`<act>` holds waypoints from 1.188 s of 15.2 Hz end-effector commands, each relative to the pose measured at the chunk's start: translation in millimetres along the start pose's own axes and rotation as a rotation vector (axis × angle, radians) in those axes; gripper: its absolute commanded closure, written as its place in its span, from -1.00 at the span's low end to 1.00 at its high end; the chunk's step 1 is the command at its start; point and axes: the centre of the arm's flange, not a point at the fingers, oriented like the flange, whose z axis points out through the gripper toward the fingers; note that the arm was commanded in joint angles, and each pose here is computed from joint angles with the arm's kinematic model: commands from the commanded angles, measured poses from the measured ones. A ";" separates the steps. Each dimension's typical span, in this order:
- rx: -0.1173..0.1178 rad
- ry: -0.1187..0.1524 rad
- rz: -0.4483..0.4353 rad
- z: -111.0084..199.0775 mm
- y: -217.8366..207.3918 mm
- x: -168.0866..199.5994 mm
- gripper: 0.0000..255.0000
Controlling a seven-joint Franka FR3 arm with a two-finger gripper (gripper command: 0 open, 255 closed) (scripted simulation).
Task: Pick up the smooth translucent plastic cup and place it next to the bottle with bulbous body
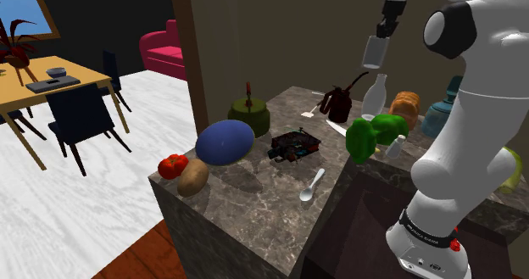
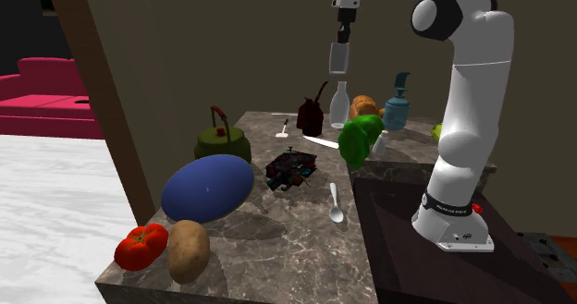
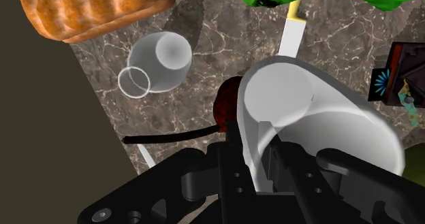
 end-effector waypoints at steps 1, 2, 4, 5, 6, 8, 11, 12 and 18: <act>0.000 0.001 -0.001 9.4 1.3 -1.0 1.00; 0.000 0.001 -0.001 14.7 1.1 -1.4 1.00; 0.000 0.001 -0.001 25.2 0.7 -2.1 1.00; 0.000 0.001 -0.001 30.5 0.5 -2.4 1.00; 0.000 0.001 -0.001 35.8 0.3 -2.8 1.00; 0.000 0.001 -0.001 46.3 -0.1 -3.5 1.00; 0.000 0.001 -0.001 62.1 -0.6 -4.5 1.00; 0.000 0.001 -0.001 67.4 -0.8 -4.9 1.00; 0.000 0.001 -0.001 98.9 -2.0 -7.0 1.00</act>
